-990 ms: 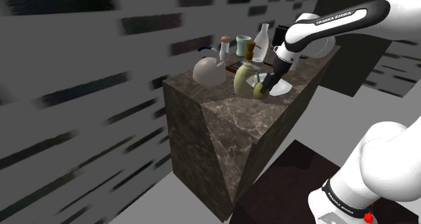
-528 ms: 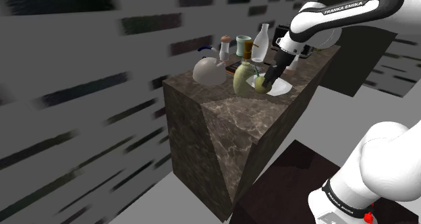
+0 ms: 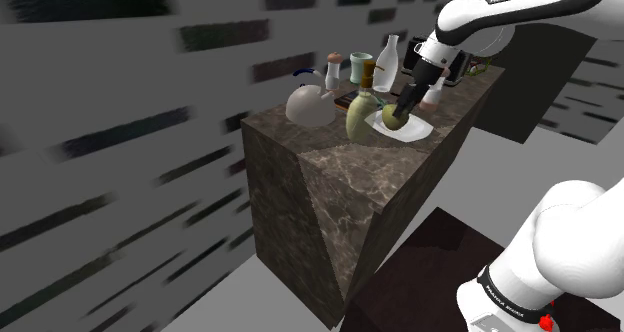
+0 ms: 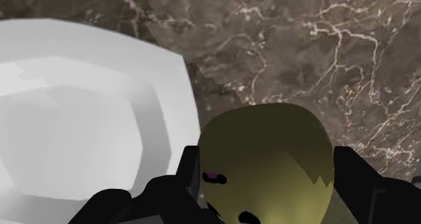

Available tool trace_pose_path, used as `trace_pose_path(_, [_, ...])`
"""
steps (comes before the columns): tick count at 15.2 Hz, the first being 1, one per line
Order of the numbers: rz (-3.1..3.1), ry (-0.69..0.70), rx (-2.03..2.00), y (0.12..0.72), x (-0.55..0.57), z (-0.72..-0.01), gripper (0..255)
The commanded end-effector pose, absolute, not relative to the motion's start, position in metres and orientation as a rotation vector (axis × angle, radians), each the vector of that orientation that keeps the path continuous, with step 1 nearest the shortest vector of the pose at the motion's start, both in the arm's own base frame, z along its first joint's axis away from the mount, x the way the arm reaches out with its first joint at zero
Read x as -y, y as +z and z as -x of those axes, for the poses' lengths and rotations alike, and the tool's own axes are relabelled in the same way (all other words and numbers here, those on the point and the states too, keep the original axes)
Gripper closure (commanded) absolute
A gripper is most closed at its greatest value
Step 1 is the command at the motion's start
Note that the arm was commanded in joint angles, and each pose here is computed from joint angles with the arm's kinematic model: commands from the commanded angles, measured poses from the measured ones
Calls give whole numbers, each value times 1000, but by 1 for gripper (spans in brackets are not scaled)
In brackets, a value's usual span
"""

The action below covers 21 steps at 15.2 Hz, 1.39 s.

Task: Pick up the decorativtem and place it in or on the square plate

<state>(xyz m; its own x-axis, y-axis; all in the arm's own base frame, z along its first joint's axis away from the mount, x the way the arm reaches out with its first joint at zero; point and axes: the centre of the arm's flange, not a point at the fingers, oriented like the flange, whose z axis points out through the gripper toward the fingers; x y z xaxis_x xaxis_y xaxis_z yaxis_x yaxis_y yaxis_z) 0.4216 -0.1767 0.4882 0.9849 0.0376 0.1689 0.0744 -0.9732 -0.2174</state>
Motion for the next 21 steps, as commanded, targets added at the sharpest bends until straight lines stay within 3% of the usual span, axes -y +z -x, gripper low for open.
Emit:
trace_pose_path(1, [2906, -241, 84, 485, 200, -428, 255])
trace_pose_path(13, [2906, -241, 82, 462, 310, -455, 255])
trace_pose_path(14, [2906, -241, 82, 462, 310, -455, 0])
trace_pose_path(18, [2927, 42, 139, 442, 268, -513, 0])
trace_pose_path(21, [2928, 45, 139, 431, 265, -513, 0])
